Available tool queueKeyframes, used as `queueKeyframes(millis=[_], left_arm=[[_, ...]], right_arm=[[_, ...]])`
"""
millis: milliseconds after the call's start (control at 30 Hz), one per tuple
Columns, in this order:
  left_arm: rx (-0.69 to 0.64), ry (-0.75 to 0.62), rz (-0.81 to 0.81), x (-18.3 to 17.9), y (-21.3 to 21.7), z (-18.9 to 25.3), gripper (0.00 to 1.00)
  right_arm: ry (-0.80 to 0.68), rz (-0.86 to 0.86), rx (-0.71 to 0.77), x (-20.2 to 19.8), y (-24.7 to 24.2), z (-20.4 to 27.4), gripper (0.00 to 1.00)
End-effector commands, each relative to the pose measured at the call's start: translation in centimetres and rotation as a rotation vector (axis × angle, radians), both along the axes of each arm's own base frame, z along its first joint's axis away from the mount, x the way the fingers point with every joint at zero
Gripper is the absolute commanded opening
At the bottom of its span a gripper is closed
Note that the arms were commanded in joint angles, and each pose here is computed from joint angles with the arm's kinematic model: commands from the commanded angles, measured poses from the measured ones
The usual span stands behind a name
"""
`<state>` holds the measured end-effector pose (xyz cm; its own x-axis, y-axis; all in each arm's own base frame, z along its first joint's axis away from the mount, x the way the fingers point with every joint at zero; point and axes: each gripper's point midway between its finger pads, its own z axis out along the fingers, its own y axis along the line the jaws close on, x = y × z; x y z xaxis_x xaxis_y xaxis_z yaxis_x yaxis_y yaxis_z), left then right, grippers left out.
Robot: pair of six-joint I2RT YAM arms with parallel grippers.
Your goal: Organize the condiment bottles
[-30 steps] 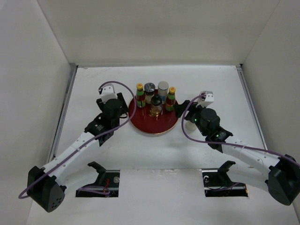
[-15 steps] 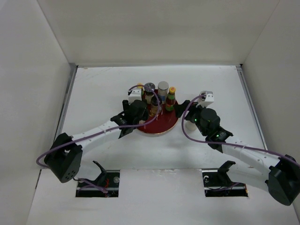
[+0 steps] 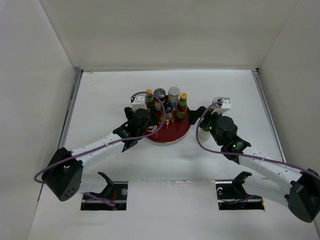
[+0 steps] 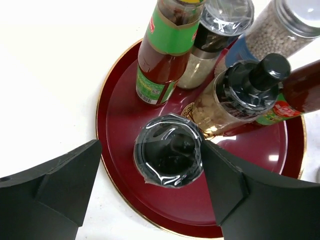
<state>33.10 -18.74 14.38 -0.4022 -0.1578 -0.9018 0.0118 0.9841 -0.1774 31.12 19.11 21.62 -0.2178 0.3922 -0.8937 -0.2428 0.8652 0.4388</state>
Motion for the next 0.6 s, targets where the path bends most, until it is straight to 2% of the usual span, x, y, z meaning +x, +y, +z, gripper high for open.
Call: queueKeyframes(millis=[0, 33, 100, 133, 200, 233, 267, 300, 367, 467, 500, 567], left_arm=[[-0.089, -0.113, -0.007, 0.1, -0.3, 3.8, 0.82], [-0.105, -0.133, -0.010, -0.2, -0.2, 4.6, 0.82], [-0.147, -0.190, -0.015, -1.0, 0.1, 6.3, 0.80], [-0.165, -0.210, -0.015, -1.3, 0.4, 6.8, 0.77], [-0.227, -0.263, -0.027, -2.2, 0.7, 8.0, 0.66], [-0.256, -0.289, -0.031, -2.7, 1.0, 8.4, 0.56], [-0.279, -0.315, -0.037, -3.2, 1.3, 8.8, 0.47], [-0.300, -0.340, -0.033, -3.8, 1.8, 8.9, 0.37], [-0.362, -0.390, -0.007, -4.8, 3.3, 8.8, 0.25], [-0.435, -0.435, 0.031, -5.7, 5.2, 8.0, 0.20], [-0.453, -0.442, 0.048, -5.8, 5.8, 7.7, 0.20], [-0.460, -0.445, 0.073, -5.6, 6.6, 6.9, 0.20]], right_arm=[[-0.068, -0.056, 0.020, 0.4, -1.2, 3.3, 0.95], [-0.071, -0.071, 0.016, 0.5, -1.7, 3.7, 0.93], [-0.084, -0.122, -0.007, 0.6, -3.1, 4.8, 0.78], [-0.086, -0.155, -0.023, 0.8, -3.9, 5.2, 0.63], [-0.076, -0.236, -0.066, 1.3, -5.9, 5.6, 0.38], [-0.060, -0.282, -0.093, 1.6, -7.0, 5.6, 0.32], [-0.039, -0.326, -0.123, 1.9, -8.1, 5.4, 0.30], [-0.017, -0.365, -0.158, 2.2, -9.2, 5.1, 0.30], [0.013, -0.417, -0.220, 2.9, -10.7, 4.8, 0.41], [0.074, -0.470, -0.274, 4.3, -12.5, 3.6, 0.87], [0.092, -0.477, -0.283, 4.9, -12.8, 3.1, 0.93], [0.140, -0.480, -0.314, 6.1, -13.2, 2.0, 0.99]])
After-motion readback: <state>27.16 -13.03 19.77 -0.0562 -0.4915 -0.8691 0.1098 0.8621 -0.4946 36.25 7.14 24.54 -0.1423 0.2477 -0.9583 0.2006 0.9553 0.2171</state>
